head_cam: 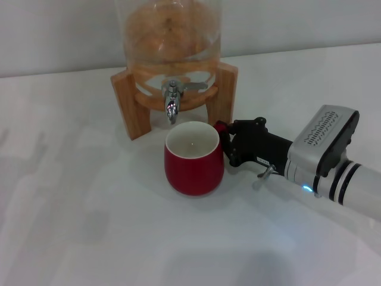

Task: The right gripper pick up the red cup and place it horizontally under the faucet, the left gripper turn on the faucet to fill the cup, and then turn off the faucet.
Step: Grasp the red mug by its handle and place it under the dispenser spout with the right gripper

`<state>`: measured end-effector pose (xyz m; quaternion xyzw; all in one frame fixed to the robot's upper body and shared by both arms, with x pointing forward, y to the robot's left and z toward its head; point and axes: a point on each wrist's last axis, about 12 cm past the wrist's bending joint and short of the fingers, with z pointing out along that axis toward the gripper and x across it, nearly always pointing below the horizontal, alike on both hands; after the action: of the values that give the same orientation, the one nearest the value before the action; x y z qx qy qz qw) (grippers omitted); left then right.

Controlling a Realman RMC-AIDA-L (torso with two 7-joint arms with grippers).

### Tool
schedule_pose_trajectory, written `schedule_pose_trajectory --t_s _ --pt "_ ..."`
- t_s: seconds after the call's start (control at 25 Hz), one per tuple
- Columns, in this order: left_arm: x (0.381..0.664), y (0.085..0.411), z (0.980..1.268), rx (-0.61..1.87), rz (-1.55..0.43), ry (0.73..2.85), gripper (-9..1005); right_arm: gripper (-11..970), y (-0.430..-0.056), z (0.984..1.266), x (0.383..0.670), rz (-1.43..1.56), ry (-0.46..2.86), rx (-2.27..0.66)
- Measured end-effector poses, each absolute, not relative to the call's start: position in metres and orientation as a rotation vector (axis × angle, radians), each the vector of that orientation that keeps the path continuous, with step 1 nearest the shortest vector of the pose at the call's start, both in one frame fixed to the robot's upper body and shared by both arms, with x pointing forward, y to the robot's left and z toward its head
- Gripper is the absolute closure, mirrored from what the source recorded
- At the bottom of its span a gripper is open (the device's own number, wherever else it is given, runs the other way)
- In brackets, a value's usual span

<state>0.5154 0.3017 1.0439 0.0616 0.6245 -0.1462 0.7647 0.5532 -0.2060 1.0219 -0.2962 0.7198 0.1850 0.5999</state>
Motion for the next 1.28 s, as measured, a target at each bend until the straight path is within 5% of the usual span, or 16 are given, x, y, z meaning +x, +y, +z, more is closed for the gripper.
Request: schedule_pose_trajectory --t_s 1.28 --pt "0.517 0.295 1.044 0.168 -0.342 1.358 178 872 -0.194 1.028 0.569 0.410 1.678 -0.747"
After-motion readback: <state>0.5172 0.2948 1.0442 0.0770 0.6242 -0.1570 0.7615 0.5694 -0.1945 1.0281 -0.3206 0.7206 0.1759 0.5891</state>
